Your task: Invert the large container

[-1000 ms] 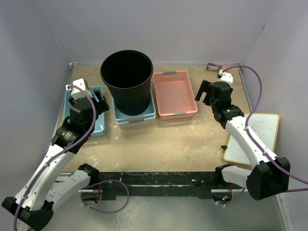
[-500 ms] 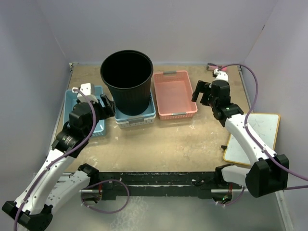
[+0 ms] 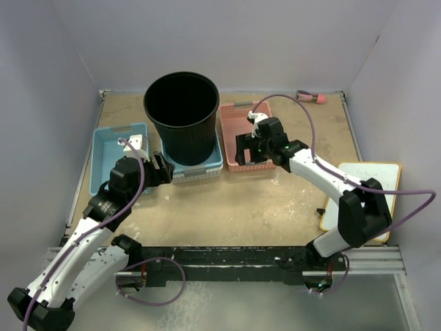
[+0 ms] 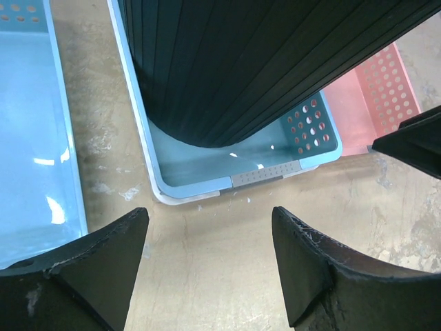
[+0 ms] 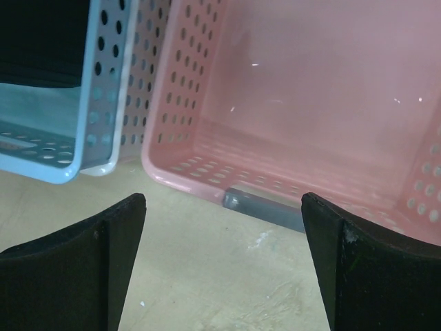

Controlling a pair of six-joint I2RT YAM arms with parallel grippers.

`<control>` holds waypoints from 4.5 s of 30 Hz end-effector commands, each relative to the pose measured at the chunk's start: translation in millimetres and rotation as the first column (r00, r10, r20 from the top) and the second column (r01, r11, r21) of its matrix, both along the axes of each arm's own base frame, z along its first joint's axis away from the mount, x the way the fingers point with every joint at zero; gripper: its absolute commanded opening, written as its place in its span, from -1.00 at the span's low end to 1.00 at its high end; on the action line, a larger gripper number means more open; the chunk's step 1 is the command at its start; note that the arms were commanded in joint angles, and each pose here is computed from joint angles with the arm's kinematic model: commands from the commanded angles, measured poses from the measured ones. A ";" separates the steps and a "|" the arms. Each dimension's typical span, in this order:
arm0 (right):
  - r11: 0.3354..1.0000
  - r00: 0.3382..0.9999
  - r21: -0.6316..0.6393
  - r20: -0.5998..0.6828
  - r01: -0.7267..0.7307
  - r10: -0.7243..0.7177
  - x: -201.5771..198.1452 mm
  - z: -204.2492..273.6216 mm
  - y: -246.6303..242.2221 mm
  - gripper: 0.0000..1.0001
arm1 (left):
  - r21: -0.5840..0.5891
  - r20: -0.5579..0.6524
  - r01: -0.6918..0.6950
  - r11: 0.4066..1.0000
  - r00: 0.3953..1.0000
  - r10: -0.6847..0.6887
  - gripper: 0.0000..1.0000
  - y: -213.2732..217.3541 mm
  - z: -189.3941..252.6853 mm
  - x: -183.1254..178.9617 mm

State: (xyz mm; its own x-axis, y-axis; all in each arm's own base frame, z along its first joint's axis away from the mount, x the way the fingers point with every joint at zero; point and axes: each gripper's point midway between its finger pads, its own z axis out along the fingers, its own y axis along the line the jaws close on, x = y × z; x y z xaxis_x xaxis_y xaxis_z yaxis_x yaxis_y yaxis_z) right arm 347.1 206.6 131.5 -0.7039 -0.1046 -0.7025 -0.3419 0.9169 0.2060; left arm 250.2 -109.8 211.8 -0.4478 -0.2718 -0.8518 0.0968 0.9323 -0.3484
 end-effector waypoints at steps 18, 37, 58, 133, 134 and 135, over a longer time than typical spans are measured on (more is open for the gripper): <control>0.881 0.925 -0.342 -0.079 0.326 -0.373 -0.8 -44.3 -117.9 0.99 | -0.069 0.059 0.029 0.997 0.998 -0.025 0.42 -16.4 20.6 15.2; 0.987 0.996 -0.134 0.002 -0.088 0.089 -1.4 -6.0 0.5 0.72 | -0.096 0.062 0.059 0.994 0.997 -0.053 0.44 -21.8 22.1 11.1; 0.980 0.992 -0.181 -0.106 -0.084 0.066 -3.8 -55.2 1.6 -0.15 | -0.020 -0.011 0.199 0.980 0.980 -0.199 0.47 -70.9 -21.0 -9.4; 0.600 0.917 0.704 -0.373 0.379 -0.140 10.1 2.3 -113.7 -0.51 | 0.019 0.004 0.225 0.974 0.974 -0.225 0.51 -92.9 -15.7 -4.1; 0.620 0.913 0.681 -0.374 0.390 -0.162 10.8 0.2 -120.7 -0.46 | 0.018 0.005 0.225 0.974 0.974 -0.225 0.52 -92.7 -15.3 -4.2; 0.637 0.906 0.656 -0.377 0.406 -0.189 11.8 -2.3 -127.7 -0.41 | 0.020 0.004 0.224 0.974 0.974 -0.225 0.52 -92.5 -15.7 -4.3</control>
State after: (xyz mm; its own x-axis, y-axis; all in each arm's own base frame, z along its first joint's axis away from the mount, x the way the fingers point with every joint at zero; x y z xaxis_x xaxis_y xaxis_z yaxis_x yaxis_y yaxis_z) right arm 369.1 105.6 189.8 -0.7557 0.5974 -0.2684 -0.0829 0.3192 0.9440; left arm 237.5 -192.6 163.8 -0.5502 -0.1005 -0.8290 0.2773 0.9144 -0.2949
